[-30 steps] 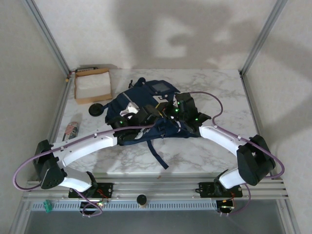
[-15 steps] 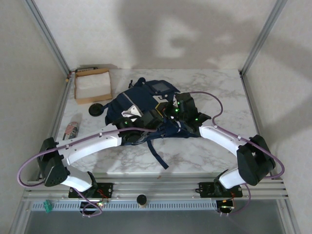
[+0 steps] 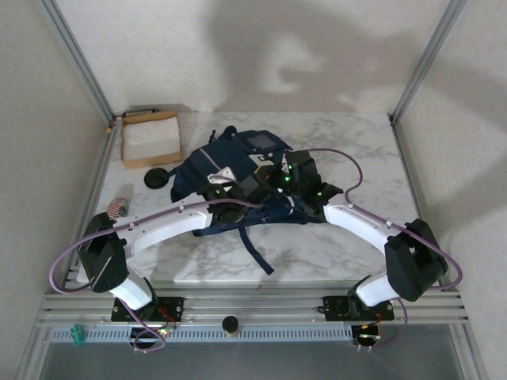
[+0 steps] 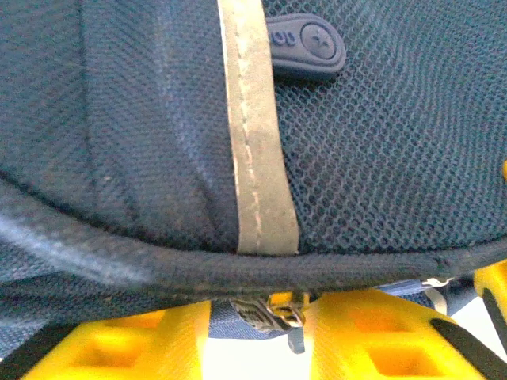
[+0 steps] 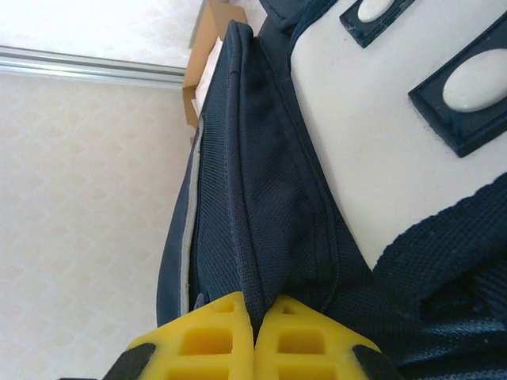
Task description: Pack the student bag
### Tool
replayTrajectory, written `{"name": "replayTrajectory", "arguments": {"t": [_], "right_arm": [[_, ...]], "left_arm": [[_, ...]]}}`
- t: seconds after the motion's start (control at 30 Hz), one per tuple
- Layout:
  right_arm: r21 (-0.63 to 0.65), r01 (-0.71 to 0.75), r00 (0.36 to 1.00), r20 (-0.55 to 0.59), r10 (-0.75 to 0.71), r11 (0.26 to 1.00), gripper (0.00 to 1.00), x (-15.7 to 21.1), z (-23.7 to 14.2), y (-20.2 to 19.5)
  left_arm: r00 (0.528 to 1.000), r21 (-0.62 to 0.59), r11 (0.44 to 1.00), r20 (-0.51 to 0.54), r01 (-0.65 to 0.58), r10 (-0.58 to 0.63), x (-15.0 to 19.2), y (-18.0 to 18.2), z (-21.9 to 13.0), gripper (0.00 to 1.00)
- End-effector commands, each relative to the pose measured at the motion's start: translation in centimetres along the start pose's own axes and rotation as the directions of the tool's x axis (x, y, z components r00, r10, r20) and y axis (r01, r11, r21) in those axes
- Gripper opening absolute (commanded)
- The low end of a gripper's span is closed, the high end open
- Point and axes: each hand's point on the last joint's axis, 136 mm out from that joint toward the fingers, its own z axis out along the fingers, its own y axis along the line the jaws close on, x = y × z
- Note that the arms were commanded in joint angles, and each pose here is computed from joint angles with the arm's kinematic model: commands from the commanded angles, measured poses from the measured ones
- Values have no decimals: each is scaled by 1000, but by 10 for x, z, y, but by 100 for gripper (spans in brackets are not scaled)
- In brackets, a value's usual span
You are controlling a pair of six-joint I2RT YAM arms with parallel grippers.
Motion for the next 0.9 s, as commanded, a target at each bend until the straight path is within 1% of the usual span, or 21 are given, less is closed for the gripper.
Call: {"name": "replayTrajectory", "arguments": {"t": [0.0,0.17,0.27,0.43,0.53,0.6,0.7,0.87], "right_arm": [[-211,89,995,65,-77,973,0,-9,-26,66],[-194,94,994,79,-80,976,0,-14,-30,60],[-177,91,993,92,-76,980,0,-21,-33,53],[-142,110,989,111,-94,984,0,-35,-43,40],[-92,135,985,122,-123,987,0,-44,-51,26],[-77,138,983,129,-127,987,0,-53,-58,17],[-52,155,982,118,-148,986,0,-64,-65,6],[30,155,979,127,-158,987,0,-92,-81,-26]], "left_arm": [[998,-15,1000,64,-17,17,-21,-4,4,31],[997,-29,999,72,-24,26,-25,5,-2,14],[998,-21,999,53,-40,41,-22,12,-5,0],[997,-4,998,34,-63,63,-19,29,-18,0],[997,11,997,20,-76,76,-19,38,-26,0],[995,25,994,3,-103,103,-18,42,-31,0],[988,13,988,-10,-154,154,-17,49,-35,0],[965,-21,965,-14,-261,261,-22,61,-37,0]]}}
